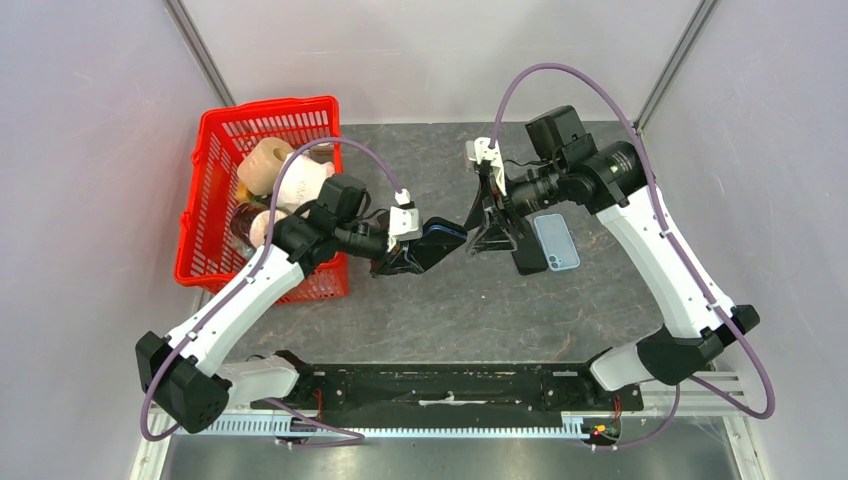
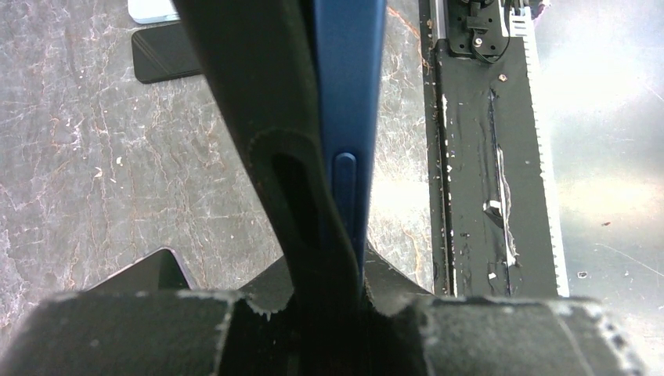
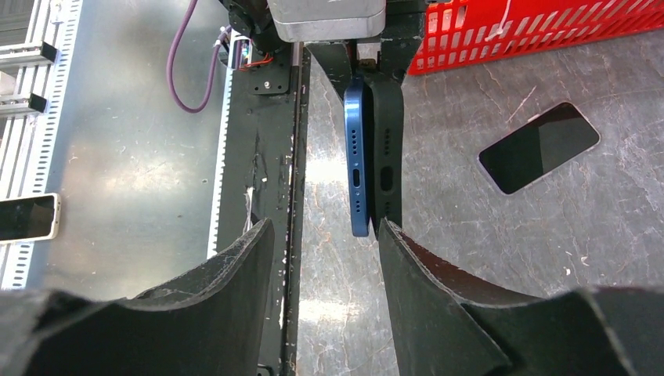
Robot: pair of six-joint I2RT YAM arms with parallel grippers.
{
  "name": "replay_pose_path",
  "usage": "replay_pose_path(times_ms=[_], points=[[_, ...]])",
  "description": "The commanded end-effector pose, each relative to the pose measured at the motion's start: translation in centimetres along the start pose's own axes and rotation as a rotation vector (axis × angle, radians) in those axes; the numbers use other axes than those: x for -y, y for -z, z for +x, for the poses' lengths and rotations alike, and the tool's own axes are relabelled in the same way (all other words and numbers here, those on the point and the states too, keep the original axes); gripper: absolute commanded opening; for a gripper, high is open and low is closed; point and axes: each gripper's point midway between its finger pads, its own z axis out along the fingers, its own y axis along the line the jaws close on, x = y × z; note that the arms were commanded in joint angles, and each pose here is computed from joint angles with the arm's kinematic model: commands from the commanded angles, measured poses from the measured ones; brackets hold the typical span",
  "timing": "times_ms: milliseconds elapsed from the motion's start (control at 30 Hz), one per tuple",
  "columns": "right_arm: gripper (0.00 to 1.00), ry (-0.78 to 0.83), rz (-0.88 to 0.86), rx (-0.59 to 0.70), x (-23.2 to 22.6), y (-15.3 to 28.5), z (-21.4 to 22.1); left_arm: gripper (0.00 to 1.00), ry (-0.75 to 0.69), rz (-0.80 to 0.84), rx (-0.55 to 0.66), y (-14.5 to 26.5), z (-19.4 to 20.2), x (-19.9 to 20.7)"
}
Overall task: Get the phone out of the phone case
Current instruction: Remove the phone case from the phone.
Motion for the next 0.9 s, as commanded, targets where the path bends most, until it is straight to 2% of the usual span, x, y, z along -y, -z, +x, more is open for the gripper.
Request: replay_pose_path(times_ms=[0, 867], points=[[0.59, 0.034, -0.012, 0.045, -0.2, 0.0, -1.7, 0.02, -0.049, 0.003, 0.089, 0.4, -2.6, 0.1], [0.58, 0.038, -0.036, 0.058, -1.3, 0.2, -1.9, 0.02, -0.039, -0.029, 0.068, 0.2, -2.2, -0.8]])
